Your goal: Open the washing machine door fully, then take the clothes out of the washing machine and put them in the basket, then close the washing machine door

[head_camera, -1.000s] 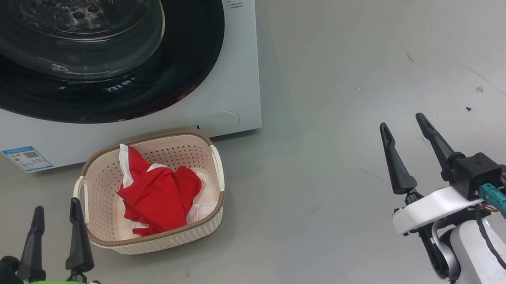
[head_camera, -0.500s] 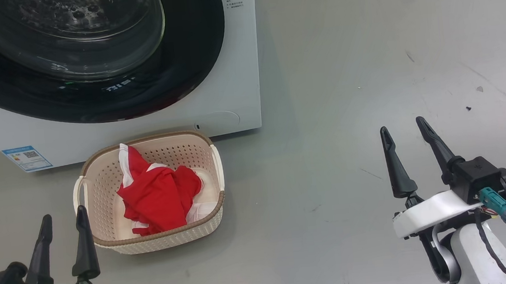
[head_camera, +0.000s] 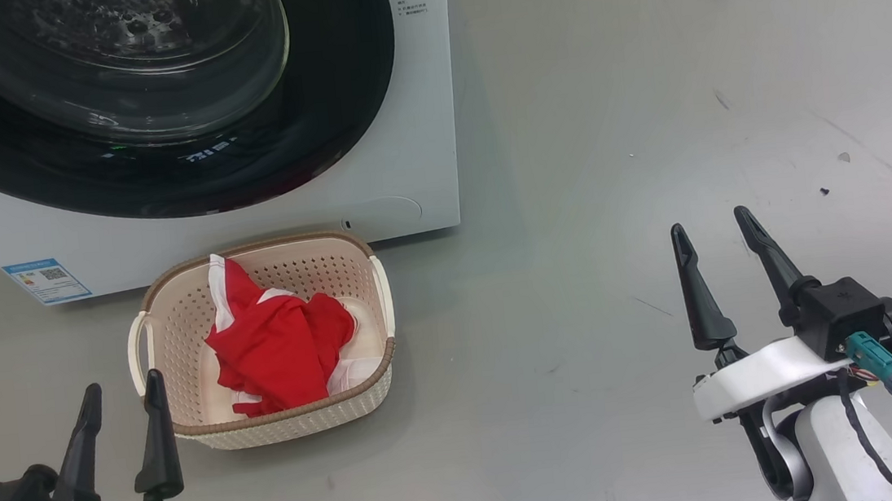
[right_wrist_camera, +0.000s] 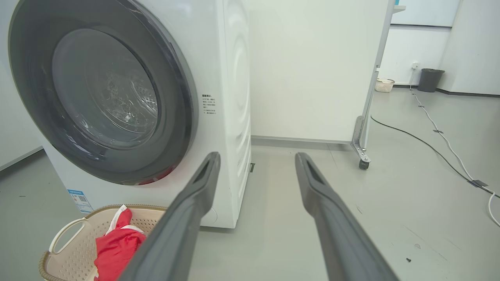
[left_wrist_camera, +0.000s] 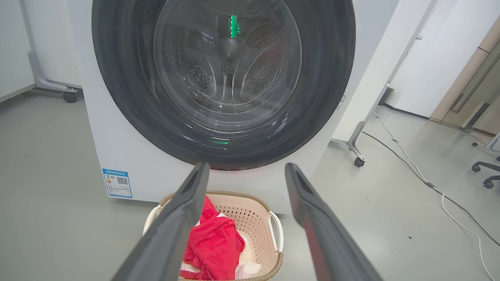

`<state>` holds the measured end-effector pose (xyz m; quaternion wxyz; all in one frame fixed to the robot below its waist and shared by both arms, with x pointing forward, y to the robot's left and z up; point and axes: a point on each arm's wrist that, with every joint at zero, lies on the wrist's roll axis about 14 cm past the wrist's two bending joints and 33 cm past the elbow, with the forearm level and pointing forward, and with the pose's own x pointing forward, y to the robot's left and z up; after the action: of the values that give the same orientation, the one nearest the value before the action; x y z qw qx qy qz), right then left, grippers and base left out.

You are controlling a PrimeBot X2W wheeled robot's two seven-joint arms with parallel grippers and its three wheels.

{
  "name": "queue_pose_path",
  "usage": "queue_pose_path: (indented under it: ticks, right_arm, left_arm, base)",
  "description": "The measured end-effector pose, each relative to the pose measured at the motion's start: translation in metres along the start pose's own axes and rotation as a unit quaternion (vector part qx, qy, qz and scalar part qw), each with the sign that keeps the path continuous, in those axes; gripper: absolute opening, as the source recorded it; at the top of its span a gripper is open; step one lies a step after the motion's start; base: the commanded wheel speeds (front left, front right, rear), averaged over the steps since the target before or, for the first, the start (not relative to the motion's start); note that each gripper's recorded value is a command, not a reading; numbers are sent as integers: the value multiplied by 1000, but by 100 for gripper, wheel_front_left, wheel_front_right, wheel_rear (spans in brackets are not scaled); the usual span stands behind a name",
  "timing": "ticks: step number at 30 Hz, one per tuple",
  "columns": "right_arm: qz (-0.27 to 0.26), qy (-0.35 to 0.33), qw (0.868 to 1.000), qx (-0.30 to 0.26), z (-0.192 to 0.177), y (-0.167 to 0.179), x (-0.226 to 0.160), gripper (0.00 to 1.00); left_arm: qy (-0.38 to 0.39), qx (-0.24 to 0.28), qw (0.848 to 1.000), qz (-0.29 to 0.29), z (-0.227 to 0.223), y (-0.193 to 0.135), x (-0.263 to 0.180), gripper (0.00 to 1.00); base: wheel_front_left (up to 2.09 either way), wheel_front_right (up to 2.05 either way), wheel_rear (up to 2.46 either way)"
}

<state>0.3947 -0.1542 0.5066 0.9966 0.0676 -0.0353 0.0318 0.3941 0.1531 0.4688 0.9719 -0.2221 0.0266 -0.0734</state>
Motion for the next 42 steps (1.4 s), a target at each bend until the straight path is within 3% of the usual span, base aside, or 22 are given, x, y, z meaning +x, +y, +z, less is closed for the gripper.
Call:
queue_pose_path:
  ticks: [34,35,42]
  right_arm:
    - [4,-4,1000,0,3,3,-6,100]
    - [4,-2,1000,0,2,2,-7,0]
    - [-5,37,999,11,-23,2,-21,0]
  left_arm:
    - [1,-5,1000,4,0,1,-4,100]
    - [3,-6,1000,5,-1,2,-4,0]
    - [22,-23,999,14,-18,-1,-8,0]
  base:
    - [0,0,0]
    - [0,0,0]
    - [0,0,0]
